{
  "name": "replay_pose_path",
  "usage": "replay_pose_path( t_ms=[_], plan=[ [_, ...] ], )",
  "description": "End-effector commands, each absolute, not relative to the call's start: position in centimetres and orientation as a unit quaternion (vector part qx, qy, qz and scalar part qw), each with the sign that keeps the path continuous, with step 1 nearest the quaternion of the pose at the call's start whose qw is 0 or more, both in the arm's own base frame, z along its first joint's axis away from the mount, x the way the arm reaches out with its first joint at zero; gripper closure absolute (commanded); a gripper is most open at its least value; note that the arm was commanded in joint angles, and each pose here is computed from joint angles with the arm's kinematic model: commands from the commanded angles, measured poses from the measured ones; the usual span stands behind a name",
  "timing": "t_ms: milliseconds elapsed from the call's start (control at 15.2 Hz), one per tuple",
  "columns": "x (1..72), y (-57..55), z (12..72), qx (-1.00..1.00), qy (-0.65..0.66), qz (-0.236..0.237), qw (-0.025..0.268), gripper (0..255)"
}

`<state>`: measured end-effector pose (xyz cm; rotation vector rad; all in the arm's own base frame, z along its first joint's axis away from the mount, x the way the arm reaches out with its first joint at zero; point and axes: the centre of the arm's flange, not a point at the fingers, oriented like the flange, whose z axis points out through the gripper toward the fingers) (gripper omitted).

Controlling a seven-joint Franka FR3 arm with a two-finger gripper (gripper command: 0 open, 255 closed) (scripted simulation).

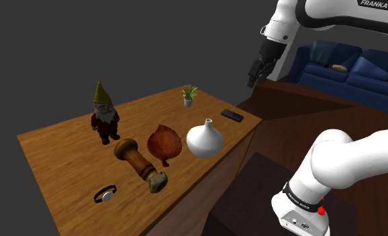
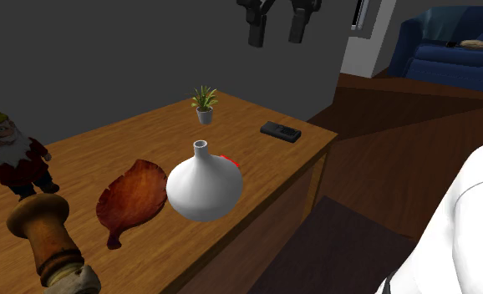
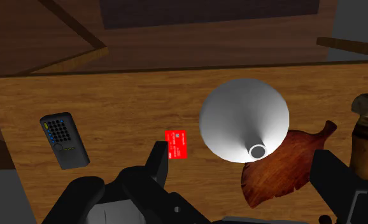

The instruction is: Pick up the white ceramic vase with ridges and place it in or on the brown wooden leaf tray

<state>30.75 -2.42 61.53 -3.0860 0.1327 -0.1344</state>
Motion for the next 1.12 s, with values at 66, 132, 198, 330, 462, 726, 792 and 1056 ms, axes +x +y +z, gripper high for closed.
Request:
replay_pose_path(
  t_ms=[66,132,198,330,462,726,792,1056],
  plan=[
    [31.6,-2.0,60.6,-0.998,0.041,-0.041,0.023,0],
    [32.4,-1.5,59.6,-0.998,0.039,-0.039,0.022,0],
    [33.3,-1.0,58.6,-0.998,0.038,-0.036,0.02,0],
    [34.9,-0.1,56.6,-0.999,0.034,-0.032,0.017,0],
    [36.5,0.8,54.6,-0.999,0.031,-0.027,0.014,0],
    [39.7,2.7,50.5,-1.0,0.024,-0.018,0.009,0],
    [40.5,3.2,49.5,-1.0,0.022,-0.015,0.007,0],
    [43.5,5.0,45.3,-1.0,0.015,-0.006,0.001,0]
  ],
)
